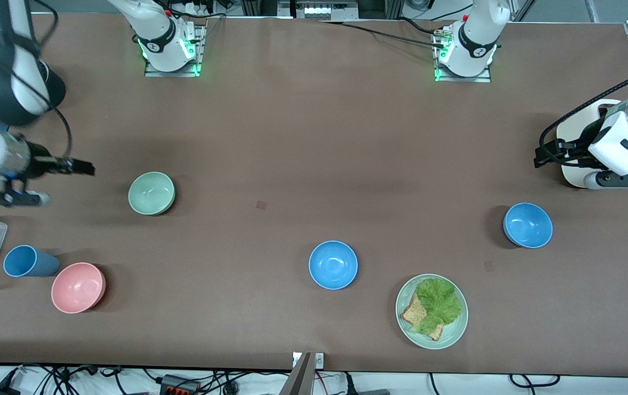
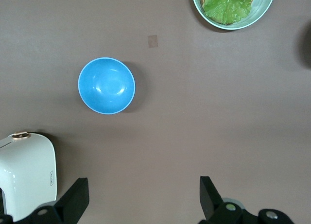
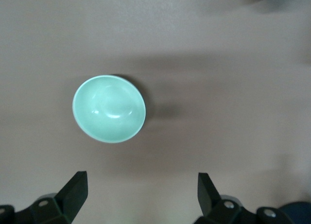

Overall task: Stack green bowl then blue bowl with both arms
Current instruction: 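Grasp the rim of the pale green bowl with the right gripper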

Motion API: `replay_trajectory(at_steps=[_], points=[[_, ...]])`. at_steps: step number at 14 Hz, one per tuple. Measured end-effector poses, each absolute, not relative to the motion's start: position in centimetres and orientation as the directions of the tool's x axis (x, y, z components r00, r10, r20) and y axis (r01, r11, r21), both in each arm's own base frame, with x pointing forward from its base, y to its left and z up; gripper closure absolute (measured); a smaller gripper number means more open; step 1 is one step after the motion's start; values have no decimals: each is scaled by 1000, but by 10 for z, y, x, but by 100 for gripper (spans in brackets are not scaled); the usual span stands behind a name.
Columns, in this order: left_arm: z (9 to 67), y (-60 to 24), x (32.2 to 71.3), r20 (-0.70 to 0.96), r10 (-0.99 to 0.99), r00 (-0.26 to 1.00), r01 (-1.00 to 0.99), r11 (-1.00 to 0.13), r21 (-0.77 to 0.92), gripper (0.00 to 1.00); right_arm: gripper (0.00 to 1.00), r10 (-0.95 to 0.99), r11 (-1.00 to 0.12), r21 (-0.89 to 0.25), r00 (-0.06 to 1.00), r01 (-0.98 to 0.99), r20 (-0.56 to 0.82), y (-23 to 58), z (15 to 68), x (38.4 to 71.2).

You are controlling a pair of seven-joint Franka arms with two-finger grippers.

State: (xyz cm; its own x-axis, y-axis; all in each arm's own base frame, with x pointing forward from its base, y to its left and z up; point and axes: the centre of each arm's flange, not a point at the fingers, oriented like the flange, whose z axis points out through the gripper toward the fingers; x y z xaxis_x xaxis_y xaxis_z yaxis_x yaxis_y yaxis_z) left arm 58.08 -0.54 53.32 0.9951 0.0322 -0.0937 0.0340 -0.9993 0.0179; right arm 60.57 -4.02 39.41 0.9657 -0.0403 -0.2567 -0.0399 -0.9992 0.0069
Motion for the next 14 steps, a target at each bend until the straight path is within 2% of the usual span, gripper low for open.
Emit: replay_trajectory(at_steps=[5,9,11,13,14], points=[[533,-5,581,-94,33,995,36,-999,23,0,0,-36,-999,8,921,-36,-387,-39,273,614],[533,-5,581,-94,35,995,39,-999,32,0,0,-36,-999,9,914,-35,-404,-40,231,616],[533,-5,581,-94,36,995,39,-999,32,0,4,-35,-999,9,906,-35,-422,-39,219,613],[533,-5,581,-94,36,995,39,-999,32,0,27,-34,-999,8,897,-34,-440,-39,207,611],[533,-5,581,-94,37,995,40,-999,32,0,34,-34,-999,7,894,-34,-447,-38,202,610]])
